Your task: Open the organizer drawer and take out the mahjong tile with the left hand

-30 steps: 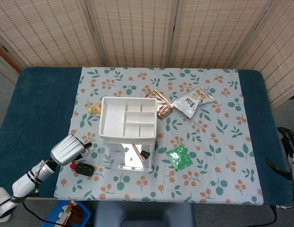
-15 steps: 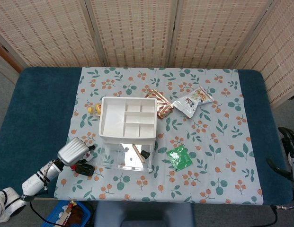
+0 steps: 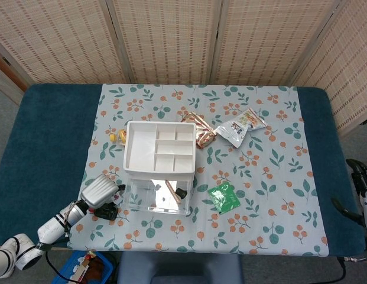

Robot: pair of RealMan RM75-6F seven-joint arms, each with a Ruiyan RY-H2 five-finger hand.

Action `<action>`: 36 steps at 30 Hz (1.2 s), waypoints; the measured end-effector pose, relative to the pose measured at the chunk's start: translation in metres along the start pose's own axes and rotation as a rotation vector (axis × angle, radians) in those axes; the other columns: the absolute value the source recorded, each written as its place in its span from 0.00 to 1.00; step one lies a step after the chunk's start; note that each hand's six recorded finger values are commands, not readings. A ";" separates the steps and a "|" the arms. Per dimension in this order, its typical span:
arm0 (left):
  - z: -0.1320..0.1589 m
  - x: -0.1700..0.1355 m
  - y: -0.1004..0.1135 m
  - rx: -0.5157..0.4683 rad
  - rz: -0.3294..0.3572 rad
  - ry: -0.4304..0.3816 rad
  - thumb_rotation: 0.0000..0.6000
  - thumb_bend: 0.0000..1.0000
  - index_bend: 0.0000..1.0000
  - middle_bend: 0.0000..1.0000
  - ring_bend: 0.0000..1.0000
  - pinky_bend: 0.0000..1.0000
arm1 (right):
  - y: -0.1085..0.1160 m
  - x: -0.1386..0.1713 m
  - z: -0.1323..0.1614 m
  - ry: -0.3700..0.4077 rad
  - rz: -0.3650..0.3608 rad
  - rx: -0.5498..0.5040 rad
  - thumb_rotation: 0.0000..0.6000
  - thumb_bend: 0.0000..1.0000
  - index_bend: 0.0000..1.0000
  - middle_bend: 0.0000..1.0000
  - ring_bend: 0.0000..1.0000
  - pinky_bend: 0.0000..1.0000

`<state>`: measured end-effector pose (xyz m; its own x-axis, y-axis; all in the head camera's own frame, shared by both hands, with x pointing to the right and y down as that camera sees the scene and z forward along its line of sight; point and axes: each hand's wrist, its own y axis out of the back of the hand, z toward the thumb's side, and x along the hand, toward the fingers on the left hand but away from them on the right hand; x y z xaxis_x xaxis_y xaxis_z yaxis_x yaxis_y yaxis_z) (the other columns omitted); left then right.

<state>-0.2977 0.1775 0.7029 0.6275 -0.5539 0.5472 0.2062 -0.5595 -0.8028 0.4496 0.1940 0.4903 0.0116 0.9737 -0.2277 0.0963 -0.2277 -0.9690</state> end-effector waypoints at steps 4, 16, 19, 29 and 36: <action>-0.002 0.000 -0.001 -0.004 -0.005 0.013 1.00 0.20 0.37 0.90 0.93 1.00 | 0.001 0.000 -0.001 -0.002 -0.003 0.000 1.00 0.19 0.10 0.16 0.09 0.15; -0.026 -0.016 0.003 -0.041 0.019 0.131 1.00 0.20 0.30 0.90 0.93 1.00 | -0.001 0.000 -0.001 0.000 0.011 -0.001 1.00 0.19 0.10 0.16 0.09 0.15; -0.042 -0.026 0.007 -0.074 0.041 0.208 1.00 0.20 0.30 0.90 0.93 1.00 | -0.004 0.001 -0.003 -0.008 0.025 0.000 1.00 0.19 0.10 0.16 0.09 0.15; -0.087 -0.088 0.024 -0.219 0.126 0.531 1.00 0.20 0.25 0.75 0.71 0.98 | -0.025 0.005 -0.002 -0.009 0.118 -0.012 1.00 0.19 0.10 0.16 0.09 0.15; -0.090 -0.138 0.036 -0.238 0.198 0.717 1.00 0.20 0.24 0.64 0.56 0.76 | -0.041 0.007 0.002 0.008 0.165 -0.038 1.00 0.19 0.10 0.16 0.09 0.15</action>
<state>-0.4448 0.1786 0.6197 -0.0197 -0.8750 0.4838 -0.0767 -0.4812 -0.8733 0.4434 0.2099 0.5280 0.0384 0.9232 -0.3824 0.1295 -0.3841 -0.9142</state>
